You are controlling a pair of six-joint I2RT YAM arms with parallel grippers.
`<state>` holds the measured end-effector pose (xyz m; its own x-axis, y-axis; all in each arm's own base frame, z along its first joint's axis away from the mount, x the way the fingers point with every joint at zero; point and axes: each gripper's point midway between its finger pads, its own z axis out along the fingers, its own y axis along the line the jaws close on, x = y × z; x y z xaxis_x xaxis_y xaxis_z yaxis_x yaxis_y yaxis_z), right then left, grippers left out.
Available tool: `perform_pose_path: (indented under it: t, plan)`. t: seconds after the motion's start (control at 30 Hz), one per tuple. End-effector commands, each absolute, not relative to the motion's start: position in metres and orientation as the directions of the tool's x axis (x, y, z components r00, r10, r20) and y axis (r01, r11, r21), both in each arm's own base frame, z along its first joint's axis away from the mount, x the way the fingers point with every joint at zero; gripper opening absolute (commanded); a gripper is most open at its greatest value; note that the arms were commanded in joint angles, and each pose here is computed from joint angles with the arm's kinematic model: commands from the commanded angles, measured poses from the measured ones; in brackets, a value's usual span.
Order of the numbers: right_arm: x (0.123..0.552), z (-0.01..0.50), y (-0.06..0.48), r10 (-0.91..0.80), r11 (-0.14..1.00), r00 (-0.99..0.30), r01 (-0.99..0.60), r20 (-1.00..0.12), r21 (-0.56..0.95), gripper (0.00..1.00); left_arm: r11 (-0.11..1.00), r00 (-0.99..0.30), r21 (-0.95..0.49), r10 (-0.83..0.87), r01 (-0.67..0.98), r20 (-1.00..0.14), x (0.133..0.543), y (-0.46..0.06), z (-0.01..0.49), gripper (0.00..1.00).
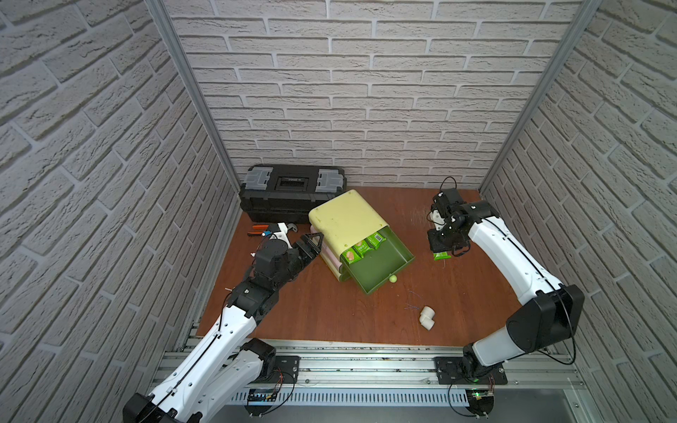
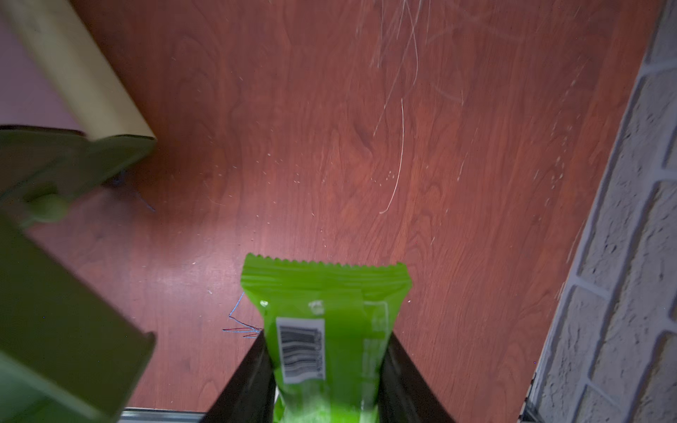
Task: Take the cookies out of the drawer
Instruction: Place the cookie at the center of the board.
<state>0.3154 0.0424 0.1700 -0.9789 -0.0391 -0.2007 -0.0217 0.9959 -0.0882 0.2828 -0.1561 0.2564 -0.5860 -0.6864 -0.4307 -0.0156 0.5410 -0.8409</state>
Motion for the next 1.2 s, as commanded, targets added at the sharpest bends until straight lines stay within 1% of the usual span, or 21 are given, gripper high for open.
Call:
perform_pose_path:
  t: [0.0, 0.17, 0.47, 0.63, 0.73, 0.83, 1.0, 1.07, 1.17]
  plan:
    - [0.326, 0.143, 0.040, 0.012, 0.997, -0.987, 0.024, -0.162, -0.071, 0.02, 0.544, -0.576, -0.839, -0.682, 0.015, -0.452, 0.286, -0.160, 0.269, 0.79]
    - [0.335, 0.108, 0.027, 0.019, 0.993, -0.996, 0.029, -0.092, -0.112, 0.03, 0.548, -0.591, -0.836, -0.672, 0.010, -0.447, 0.288, -0.165, 0.268, 0.79]
    - [0.340, 0.060, 0.010, 0.077, 0.994, -0.997, 0.077, -0.004, -0.074, 0.05, 0.554, -0.592, -0.832, -0.670, 0.003, -0.448, 0.290, -0.167, 0.265, 0.79]
    - [0.335, 0.041, 0.002, 0.088, 0.993, -0.995, 0.084, 0.043, -0.081, 0.09, 0.557, -0.596, -0.830, -0.667, 0.000, -0.448, 0.291, -0.169, 0.263, 0.78]
    - [0.333, 0.035, 0.000, 0.085, 0.993, -0.995, 0.079, 0.060, -0.092, 0.15, 0.558, -0.596, -0.830, -0.666, 0.000, -0.448, 0.291, -0.170, 0.262, 0.79]
    - [0.331, 0.030, -0.001, 0.088, 0.992, -0.994, 0.081, 0.072, -0.095, 0.24, 0.562, -0.597, -0.827, -0.664, -0.003, -0.449, 0.291, -0.170, 0.261, 0.78]
    - [0.329, 0.031, -0.003, 0.085, 0.991, -0.994, 0.077, 0.070, -0.105, 0.48, 0.565, -0.597, -0.825, -0.667, -0.016, -0.446, 0.290, -0.168, 0.258, 0.78]
    - [0.329, 0.035, -0.003, 0.085, 0.991, -0.994, 0.078, 0.062, -0.106, 0.56, 0.564, -0.596, -0.826, -0.669, -0.017, -0.444, 0.290, -0.168, 0.258, 0.78]
    - [0.329, 0.043, -0.003, 0.083, 0.991, -0.996, 0.078, 0.044, -0.105, 0.64, 0.564, -0.595, -0.825, -0.669, -0.018, -0.444, 0.290, -0.168, 0.258, 0.79]
